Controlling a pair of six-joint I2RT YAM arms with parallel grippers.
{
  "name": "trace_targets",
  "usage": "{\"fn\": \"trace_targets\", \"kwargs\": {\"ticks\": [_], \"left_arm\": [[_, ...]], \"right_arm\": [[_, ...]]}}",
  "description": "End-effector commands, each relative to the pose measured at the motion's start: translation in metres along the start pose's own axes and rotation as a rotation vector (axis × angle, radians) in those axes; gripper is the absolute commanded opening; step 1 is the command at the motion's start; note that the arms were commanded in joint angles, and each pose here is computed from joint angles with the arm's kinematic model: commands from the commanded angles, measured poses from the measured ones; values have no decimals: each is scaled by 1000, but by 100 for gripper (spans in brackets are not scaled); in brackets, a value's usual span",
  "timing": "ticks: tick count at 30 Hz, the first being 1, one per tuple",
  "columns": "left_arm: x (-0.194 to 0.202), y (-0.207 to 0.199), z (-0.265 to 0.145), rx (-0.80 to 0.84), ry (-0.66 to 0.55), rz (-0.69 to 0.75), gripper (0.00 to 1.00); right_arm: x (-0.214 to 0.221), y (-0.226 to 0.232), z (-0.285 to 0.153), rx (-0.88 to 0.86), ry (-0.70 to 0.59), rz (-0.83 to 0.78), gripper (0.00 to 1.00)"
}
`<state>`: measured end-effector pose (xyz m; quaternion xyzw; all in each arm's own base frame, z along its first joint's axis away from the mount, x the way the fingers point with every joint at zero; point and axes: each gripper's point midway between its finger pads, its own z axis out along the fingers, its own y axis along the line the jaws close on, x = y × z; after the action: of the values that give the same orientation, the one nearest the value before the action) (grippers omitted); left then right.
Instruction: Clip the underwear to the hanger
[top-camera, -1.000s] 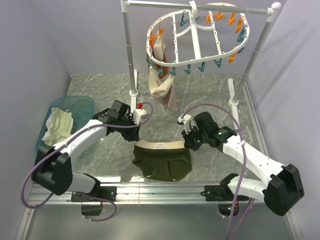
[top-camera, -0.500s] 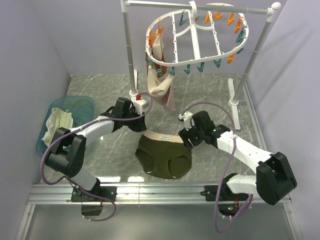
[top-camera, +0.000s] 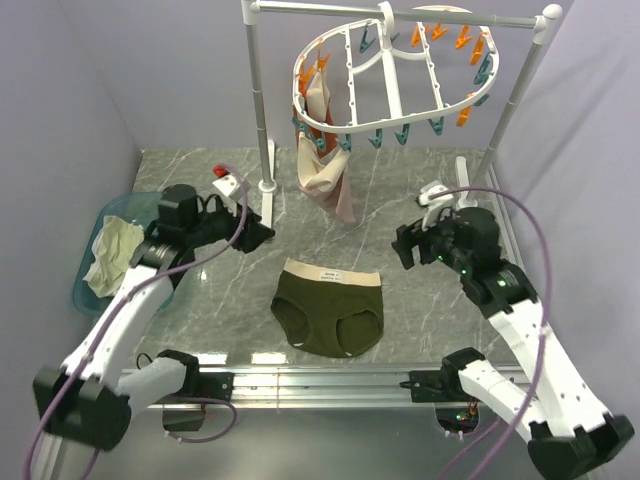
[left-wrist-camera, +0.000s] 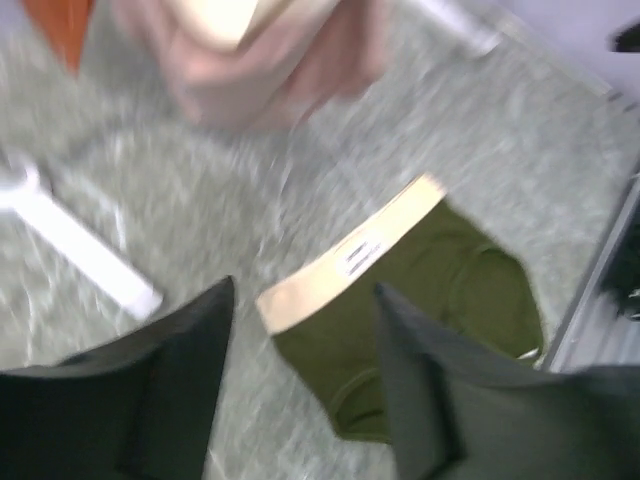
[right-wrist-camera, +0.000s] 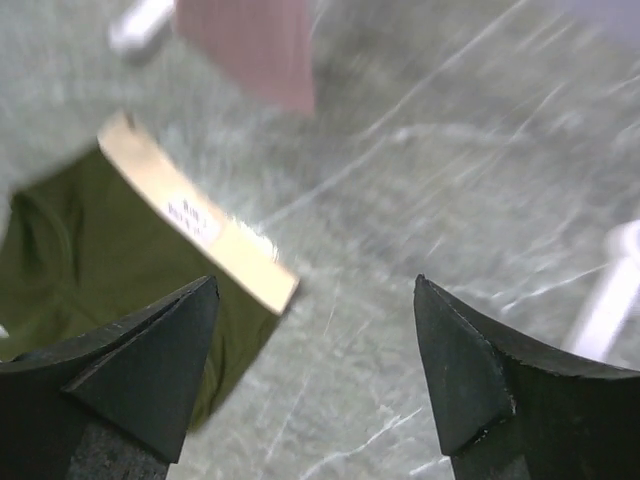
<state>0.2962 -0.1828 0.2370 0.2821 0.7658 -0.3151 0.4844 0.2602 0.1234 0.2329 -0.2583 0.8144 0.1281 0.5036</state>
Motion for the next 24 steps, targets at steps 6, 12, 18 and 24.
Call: {"fn": "trace_targets", "kwargs": {"ticks": [6, 12, 18, 24], "left_arm": [[-81, -67, -34, 164, -284, 157, 72], [-107, -100, -10, 194, -393, 245, 72], [-144, -129, 25, 209, -466, 268, 67], [-169, -154, 70, 190, -532, 297, 65]], "right_arm": [[-76, -12, -57, 108, -243, 140, 87], [-121, -9, -70, 55, -345, 199, 88], [-165, -7, -88, -2, -425, 185, 92], [-179, -23, -83, -42, -433, 312, 92]]}}
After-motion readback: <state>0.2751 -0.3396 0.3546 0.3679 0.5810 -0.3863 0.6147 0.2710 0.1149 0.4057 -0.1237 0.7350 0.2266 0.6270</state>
